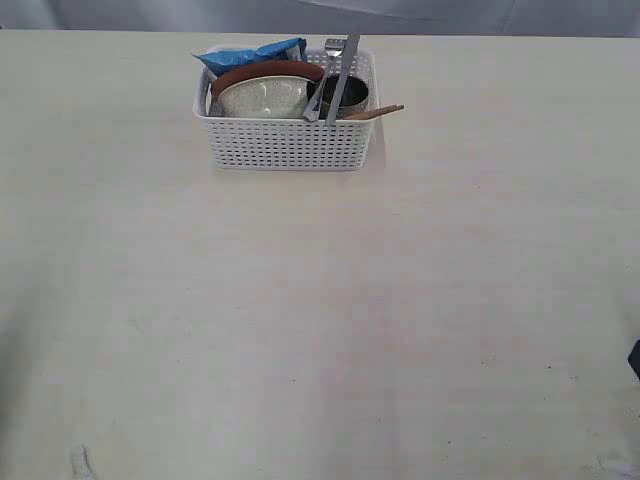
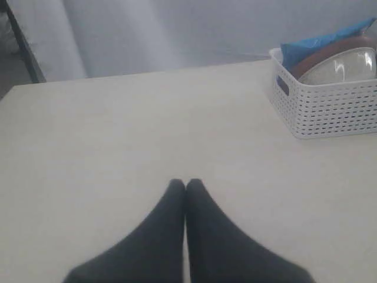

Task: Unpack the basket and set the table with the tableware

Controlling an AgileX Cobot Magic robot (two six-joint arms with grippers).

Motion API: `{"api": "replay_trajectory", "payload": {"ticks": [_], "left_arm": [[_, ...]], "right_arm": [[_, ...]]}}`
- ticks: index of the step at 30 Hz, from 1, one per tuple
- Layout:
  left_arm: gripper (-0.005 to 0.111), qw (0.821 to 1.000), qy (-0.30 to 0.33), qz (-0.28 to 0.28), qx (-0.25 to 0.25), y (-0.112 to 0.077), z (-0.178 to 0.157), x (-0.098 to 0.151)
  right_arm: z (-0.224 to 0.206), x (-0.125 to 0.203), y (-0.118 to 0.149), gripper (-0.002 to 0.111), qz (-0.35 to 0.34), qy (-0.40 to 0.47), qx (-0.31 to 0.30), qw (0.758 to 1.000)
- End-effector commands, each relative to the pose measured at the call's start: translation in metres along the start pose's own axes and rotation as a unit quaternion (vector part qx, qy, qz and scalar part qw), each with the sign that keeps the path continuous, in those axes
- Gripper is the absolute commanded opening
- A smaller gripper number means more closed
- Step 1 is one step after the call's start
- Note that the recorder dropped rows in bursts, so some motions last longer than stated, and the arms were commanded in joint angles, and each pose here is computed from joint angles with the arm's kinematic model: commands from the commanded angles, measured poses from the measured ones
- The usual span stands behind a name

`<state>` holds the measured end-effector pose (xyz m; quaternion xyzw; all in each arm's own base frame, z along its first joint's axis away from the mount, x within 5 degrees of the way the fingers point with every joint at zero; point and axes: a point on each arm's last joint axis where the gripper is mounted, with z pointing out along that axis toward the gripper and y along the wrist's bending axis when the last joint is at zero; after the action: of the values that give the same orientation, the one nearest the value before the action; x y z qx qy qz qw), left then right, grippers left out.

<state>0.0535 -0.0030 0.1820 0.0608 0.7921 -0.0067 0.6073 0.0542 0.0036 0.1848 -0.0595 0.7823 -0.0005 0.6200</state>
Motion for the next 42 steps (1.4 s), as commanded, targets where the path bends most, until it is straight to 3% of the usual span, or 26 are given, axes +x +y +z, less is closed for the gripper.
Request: {"api": "replay_trajectory", "payload": {"ticks": [1, 5, 8, 12, 14, 16, 18, 21, 25, 29, 35, 42], "left_arm": [[0.0, 1.0, -0.007, -0.002, 0.002, 0.0, 0.0, -0.001], [0.0, 1.0, -0.007, -0.002, 0.002, 0.0, 0.0, -0.001], [0.0, 1.0, -0.007, -0.002, 0.002, 0.0, 0.0, -0.001], [0.0, 1.0, -0.007, -0.002, 0.002, 0.0, 0.0, -0.001], [0.0, 1.0, -0.007, 0.0, 0.002, 0.0, 0.0, -0.001], [0.0, 1.0, -0.007, 0.0, 0.002, 0.0, 0.0, -0.001], [0.0, 1.0, -0.007, 0.0, 0.002, 0.0, 0.0, -0.001], [0.0, 1.0, -0.007, 0.0, 0.002, 0.0, 0.0, -0.001], [0.0, 1.0, -0.007, 0.0, 0.002, 0.0, 0.0, -0.001], [0.0, 1.0, -0.007, 0.0, 0.002, 0.0, 0.0, -0.001], [0.0, 1.0, -0.007, 0.0, 0.002, 0.0, 0.0, -0.001], [0.0, 1.0, -0.007, 0.0, 0.002, 0.0, 0.0, -0.001]], "right_arm": [[0.0, -0.002, 0.0, 0.0, -0.008, -0.016, 0.001, 1.0], [-0.004, -0.026, -0.001, 0.0, 0.015, -0.146, 0.001, 0.989], [-0.013, -0.046, -0.003, 0.0, 0.044, -0.269, 0.002, 0.962], [-0.041, -0.075, -0.006, 0.0, 0.067, -0.474, 0.003, 0.878], [-0.05, -0.08, -0.009, 0.0, 0.115, -0.524, -0.011, 0.844], [-0.046, -0.083, -0.015, 0.0, 0.202, -0.484, -0.025, 0.851], [-0.043, -0.091, -0.015, 0.0, 0.243, -0.402, -0.03, 0.882], [-0.041, -0.108, -0.01, 0.0, 0.221, -0.3, -0.04, 0.927], [-0.03, -0.141, -0.009, 0.0, 0.221, -0.239, -0.046, 0.945], [0.001, -0.164, -0.005, 0.0, 0.217, -0.095, -0.056, 0.97], [0.06, -0.184, 0.002, 0.005, 0.198, 0.105, -0.068, 0.972], [0.114, -0.196, 0.015, 0.046, 0.181, 0.223, -0.129, 0.949]]}}
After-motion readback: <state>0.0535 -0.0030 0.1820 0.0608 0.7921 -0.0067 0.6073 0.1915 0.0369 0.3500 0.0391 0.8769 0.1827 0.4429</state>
